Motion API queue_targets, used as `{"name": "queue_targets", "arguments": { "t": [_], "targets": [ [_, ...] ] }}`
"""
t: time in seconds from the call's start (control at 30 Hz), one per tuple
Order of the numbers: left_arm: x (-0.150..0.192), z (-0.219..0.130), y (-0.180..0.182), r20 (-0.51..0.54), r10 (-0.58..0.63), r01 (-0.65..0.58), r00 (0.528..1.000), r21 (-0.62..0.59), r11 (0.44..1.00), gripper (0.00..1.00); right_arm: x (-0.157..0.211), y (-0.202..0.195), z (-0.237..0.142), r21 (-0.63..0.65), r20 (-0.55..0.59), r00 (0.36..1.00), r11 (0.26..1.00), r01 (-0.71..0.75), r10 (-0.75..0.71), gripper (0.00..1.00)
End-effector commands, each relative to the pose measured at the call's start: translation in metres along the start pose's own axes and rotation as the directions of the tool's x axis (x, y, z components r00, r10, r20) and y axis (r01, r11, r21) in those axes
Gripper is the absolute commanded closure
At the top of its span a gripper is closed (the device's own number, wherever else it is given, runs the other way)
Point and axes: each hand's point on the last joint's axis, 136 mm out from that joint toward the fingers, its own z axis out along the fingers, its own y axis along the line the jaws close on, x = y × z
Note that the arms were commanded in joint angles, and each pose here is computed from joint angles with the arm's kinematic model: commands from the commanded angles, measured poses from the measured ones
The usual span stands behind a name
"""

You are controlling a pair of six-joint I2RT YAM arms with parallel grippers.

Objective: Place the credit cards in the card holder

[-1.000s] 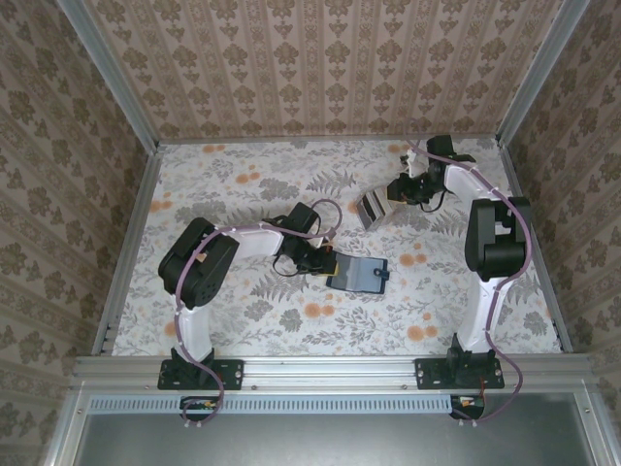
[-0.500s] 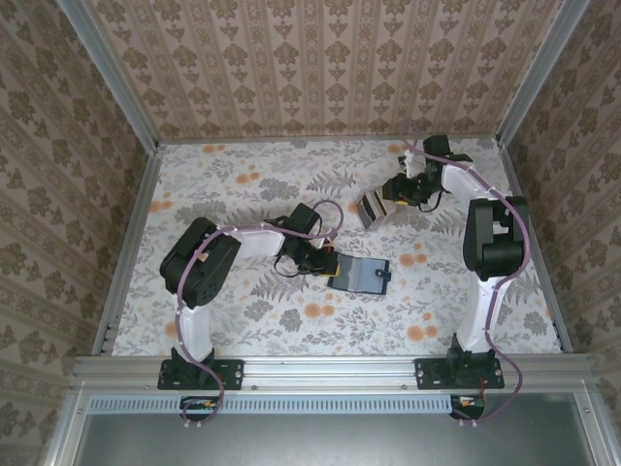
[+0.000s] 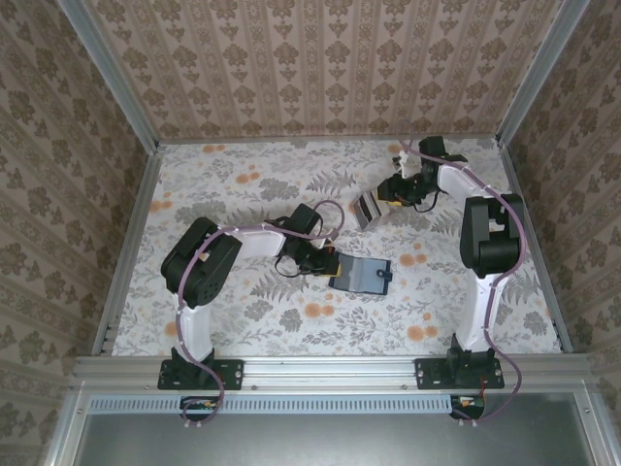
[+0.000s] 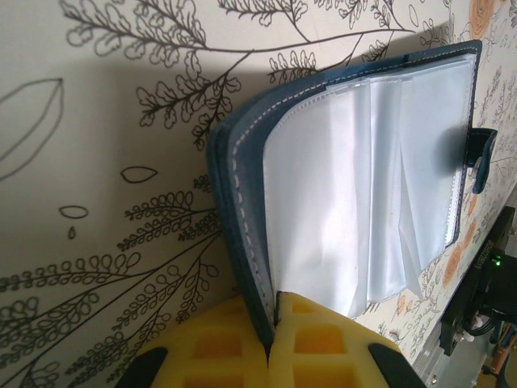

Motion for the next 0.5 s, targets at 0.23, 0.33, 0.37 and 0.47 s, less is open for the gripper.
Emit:
{"name": "queue_targets", "arguments": {
  "t": [0.23, 0.33, 0.37, 0.47],
  "targets": [
    [0.008, 0.008, 0.011, -0.035, -0.022, 0.021, 0.999, -0.027, 0.999, 1.00, -0.010, 0.020, -0.016, -0.087, 0.061, 0.998, 0.996, 0.029, -0.023, 0.70],
    [0.008, 0.007, 0.011, -0.037, -0.018, 0.017, 0.999, -0.035, 0.999, 1.00, -0.009, 0.018, -0.018, -0.084, 0.070, 0.997, 0.996, 0.023, -0.017, 0.73],
    [0.008, 0.007, 0.011, -0.034, -0.019, 0.018, 0.999, -0.036, 0.999, 1.00, -0.009, 0.018, -0.017, -0.082, 0.070, 0.997, 0.996, 0.022, -0.017, 0.74],
    [0.008, 0.008, 0.010, -0.038, -0.020, 0.019, 0.999, -0.030, 0.999, 1.00, -0.007, 0.013, -0.017, -0.066, 0.062, 0.998, 0.998, 0.011, -0.006, 0.78]
  ]
}}
